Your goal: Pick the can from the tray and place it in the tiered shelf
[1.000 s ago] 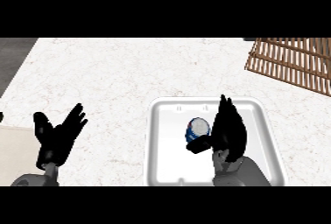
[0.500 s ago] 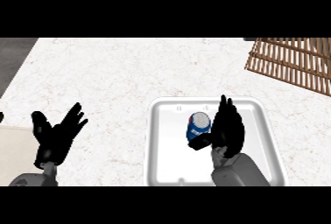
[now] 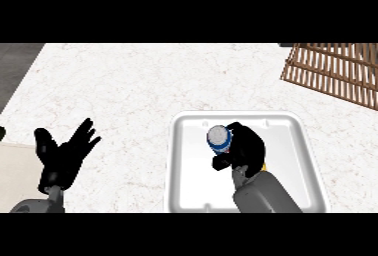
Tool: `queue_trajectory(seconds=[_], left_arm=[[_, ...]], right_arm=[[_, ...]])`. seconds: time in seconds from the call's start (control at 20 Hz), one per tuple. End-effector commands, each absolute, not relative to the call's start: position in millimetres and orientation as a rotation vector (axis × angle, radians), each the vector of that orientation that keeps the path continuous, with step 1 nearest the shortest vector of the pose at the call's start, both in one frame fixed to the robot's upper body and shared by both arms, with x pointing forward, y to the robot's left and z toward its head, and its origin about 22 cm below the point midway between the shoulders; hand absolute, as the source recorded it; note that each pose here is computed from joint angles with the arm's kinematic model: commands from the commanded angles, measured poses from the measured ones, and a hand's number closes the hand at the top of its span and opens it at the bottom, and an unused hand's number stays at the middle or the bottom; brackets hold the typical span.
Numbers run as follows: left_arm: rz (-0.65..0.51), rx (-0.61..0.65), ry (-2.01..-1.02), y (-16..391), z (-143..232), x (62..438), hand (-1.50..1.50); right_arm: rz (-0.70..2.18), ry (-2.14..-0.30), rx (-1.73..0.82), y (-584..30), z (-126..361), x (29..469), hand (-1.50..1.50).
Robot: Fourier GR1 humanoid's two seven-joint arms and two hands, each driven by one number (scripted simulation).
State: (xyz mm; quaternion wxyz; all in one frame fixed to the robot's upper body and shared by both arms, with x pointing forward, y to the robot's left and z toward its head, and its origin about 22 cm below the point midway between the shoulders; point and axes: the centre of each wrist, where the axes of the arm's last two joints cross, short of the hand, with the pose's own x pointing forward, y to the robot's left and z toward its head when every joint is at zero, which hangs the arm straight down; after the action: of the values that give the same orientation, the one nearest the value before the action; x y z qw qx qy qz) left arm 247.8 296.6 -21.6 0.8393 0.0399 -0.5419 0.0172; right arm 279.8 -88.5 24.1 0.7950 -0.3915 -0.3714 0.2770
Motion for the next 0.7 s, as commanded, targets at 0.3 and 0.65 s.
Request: queue_trajectory(seconds=[0.3,0.65], left_arm=[[0.046,0.108,-1.101,278.2,-19.3,262.3,0.00],[0.044,0.089,-1.117,286.6,-42.7,235.9,0.00]], right_arm=[[0.576,-0.829,-0.805,-57.3,24.5,287.0,1.50],[0.665,-1.043,-0.780,-112.5,55.0,305.7,1.50]])
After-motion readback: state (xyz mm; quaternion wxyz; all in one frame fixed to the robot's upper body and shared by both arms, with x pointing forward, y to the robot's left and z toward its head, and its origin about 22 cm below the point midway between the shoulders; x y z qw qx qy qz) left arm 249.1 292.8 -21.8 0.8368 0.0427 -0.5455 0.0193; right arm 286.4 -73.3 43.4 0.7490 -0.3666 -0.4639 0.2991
